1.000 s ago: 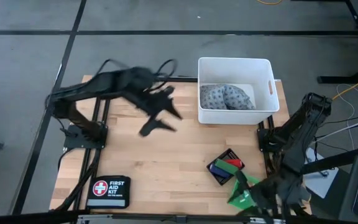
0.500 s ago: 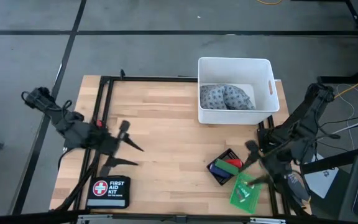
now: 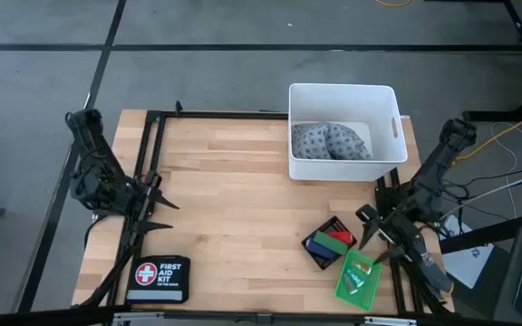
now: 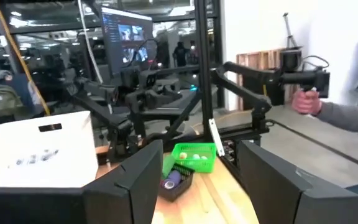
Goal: Pick & Place Medicine items
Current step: Return to Home Position
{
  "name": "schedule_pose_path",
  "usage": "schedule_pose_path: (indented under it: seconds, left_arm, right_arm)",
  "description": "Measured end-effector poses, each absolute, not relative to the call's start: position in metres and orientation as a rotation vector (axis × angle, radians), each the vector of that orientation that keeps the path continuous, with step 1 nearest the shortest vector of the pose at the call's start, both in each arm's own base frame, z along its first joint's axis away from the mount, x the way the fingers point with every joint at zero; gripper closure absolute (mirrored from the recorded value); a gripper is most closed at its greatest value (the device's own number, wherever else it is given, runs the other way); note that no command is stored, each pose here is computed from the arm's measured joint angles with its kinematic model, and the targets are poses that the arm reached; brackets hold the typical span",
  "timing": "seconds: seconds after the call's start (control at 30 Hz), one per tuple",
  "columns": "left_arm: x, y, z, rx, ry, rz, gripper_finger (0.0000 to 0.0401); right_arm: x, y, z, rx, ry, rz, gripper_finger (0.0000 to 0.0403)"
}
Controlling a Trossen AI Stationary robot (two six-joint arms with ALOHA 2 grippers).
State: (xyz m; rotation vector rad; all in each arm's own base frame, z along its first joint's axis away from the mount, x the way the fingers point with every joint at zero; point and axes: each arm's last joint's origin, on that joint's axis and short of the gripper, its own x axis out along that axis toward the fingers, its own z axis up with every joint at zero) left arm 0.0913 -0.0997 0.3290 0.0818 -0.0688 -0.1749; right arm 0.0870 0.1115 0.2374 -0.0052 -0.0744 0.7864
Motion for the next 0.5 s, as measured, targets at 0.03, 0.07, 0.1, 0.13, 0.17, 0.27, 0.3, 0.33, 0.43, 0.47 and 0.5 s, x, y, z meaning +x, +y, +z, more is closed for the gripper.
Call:
schedule_pose_path:
  seconds: [0.03,0.07,0.1,0.13,0.17,0.27,0.3,0.33,0.43,0.47,0.5]
  left_arm:
    - [0.091,-0.102,0.323,0.083,-0.062,-0.169,0.0196]
    - [0.091,-0.103,0.317,0.084,-0.054,-0.158,0.0196]
    - [0.091,-0.105,0.310,0.085,-0.044,-0.150,0.0196]
    - [0.091,-0.106,0.303,0.081,-0.039,-0.149,0.0196]
    - [0.091,-0.108,0.296,0.078,-0.038,-0.153,0.0196]
    - [0.091,-0.111,0.278,0.070,-0.053,-0.175,0.0194]
    - [0.090,-0.112,0.272,0.067,-0.059,-0.187,0.0194]
    - [0.090,-0.113,0.266,0.065,-0.063,-0.193,0.0194]
    - [0.089,-0.113,0.251,0.034,-0.084,-0.211,0.0195]
    - [0.088,-0.113,0.244,0.031,-0.081,-0.218,0.0196]
    - [0.088,-0.114,0.235,0.035,-0.069,-0.229,0.0196]
  right_arm:
    - [0.086,0.110,0.232,0.007,-0.086,0.811,0.0174]
    - [0.085,0.109,0.227,0.018,-0.098,0.838,0.0174]
    - [0.084,0.108,0.222,0.025,-0.108,0.860,0.0174]
    - [0.084,0.107,0.218,0.031,-0.117,0.882,0.0174]
    - [0.083,0.107,0.215,0.034,-0.122,0.899,0.0174]
    - [0.083,0.106,0.206,0.048,-0.105,0.925,0.0174]
    - [0.083,0.106,0.203,0.056,-0.093,0.924,0.0174]
    - [0.082,0.106,0.200,0.061,-0.083,0.921,0.0174]
    - [0.081,0.104,0.192,0.071,-0.088,0.922,0.0174]
    - [0.081,0.104,0.189,0.074,-0.100,0.922,0.0174]
    - [0.080,0.103,0.186,0.077,-0.109,0.922,0.0174]
